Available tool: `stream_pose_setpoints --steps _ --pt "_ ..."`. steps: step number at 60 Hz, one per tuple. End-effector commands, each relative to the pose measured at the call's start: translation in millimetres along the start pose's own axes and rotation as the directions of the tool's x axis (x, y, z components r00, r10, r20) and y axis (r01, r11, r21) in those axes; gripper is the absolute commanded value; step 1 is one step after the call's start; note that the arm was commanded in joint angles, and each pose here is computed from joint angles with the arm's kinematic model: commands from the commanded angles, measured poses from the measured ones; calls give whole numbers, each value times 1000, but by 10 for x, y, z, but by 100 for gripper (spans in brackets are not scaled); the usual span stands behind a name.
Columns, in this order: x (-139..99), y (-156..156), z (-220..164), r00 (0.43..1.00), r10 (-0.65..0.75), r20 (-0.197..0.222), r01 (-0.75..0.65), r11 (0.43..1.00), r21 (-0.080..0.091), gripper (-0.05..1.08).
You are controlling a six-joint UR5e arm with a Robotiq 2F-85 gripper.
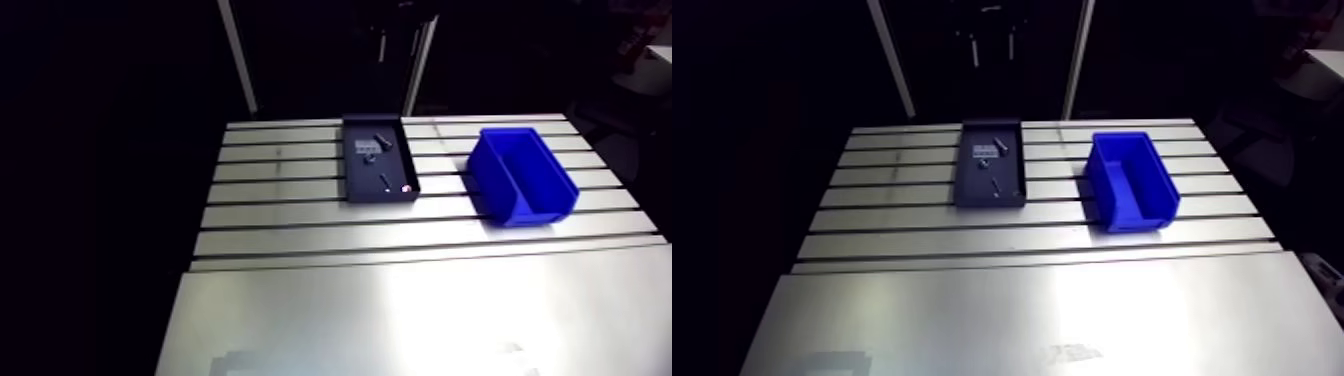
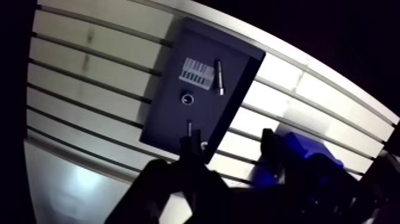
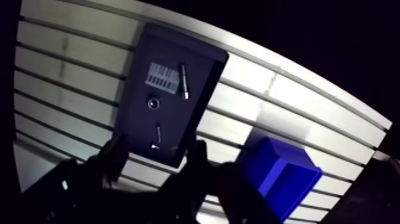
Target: Pick up the M10 bolt from the tray and put it into the blue bin.
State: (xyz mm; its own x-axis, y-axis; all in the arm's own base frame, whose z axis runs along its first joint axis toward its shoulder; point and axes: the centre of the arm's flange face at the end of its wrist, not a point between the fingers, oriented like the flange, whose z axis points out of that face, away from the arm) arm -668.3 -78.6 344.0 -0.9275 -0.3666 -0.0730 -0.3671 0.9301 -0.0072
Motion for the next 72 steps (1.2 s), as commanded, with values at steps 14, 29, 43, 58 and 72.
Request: stream_pose_setpoints --steps 14,29,43,58,72 --pt "72 64 464 999 -42 13 42 999 10 50" --pt "105 86 670 999 -45 24 45 999 16 56" --pt "118 98 871 997 -64 36 64 998 22 56" --pt "107 112 1047 996 -68 52 66 997 32 55" --pt "113 155 1191 996 -64 58 62 997 36 56"
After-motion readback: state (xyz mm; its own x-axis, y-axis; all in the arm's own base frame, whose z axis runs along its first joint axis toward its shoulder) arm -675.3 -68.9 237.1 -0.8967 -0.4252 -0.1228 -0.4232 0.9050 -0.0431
